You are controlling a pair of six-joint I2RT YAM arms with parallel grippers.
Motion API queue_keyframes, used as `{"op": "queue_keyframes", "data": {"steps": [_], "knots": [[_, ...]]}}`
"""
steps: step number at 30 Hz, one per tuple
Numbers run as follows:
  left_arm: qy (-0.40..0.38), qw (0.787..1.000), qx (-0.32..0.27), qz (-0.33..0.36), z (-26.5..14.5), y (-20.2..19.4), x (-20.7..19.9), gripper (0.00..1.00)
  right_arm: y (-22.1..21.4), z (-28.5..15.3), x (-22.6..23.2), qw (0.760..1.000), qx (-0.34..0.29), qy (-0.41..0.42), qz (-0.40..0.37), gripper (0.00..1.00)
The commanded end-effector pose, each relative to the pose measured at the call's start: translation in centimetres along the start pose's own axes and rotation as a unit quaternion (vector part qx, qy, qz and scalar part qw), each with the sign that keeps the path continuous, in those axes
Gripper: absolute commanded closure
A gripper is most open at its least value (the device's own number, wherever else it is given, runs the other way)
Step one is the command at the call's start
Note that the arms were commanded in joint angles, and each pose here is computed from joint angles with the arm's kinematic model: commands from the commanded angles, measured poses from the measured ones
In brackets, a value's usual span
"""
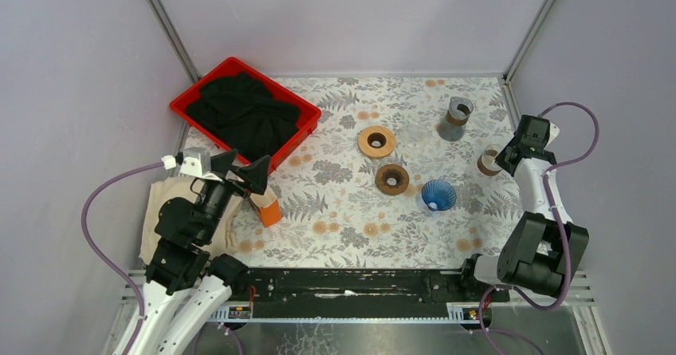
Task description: Place the coffee filter in the dripper
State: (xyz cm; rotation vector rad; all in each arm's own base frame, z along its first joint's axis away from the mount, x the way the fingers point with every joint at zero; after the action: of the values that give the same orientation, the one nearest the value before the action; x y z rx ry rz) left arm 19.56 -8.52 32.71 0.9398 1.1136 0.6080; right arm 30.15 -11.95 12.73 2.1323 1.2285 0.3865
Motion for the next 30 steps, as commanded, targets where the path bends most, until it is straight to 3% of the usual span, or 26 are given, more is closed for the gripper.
{"op": "queue_keyframes", "data": {"steps": [1, 6, 15, 30], "knots": [[0.005, 1.0, 0.001, 0.01, 0.0, -0.3, 0.3, 0.0, 2.0, -1.0, 0.0, 1.0, -0.025, 0.003, 0.009, 0.9], [0.007, 1.0, 0.002, 0.009, 0.1, -0.4, 0.4, 0.0, 3.2, -2.6, 0.0, 0.999, -0.033, 0.005, 0.017, 1.0], [0.012, 1.0, 0.003, 0.007, 0.2, -0.4, 0.6, 0.0, 5.9, -5.8, 2.0, 0.997, -0.06, 0.037, 0.013, 1.0], [0.024, 1.0, 0.017, 0.006, 0.7, -1.0, 1.0, 0.0, 8.4, -13.9, 13.1, 0.981, -0.105, 0.144, -0.081, 1.0]]}}
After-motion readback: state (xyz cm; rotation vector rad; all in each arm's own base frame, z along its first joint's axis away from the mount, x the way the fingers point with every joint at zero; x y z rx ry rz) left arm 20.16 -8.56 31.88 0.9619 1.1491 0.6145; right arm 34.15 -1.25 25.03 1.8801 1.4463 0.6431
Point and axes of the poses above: each gripper's point midway between its finger pads, its own z axis out along the fingers, its own x axis along the line the jaws close on, y = z × x, the point moved 2 cm from there along -z, back along the fingers, and after that the axes turned 14 degrees about -z, right-handed, at the moved point
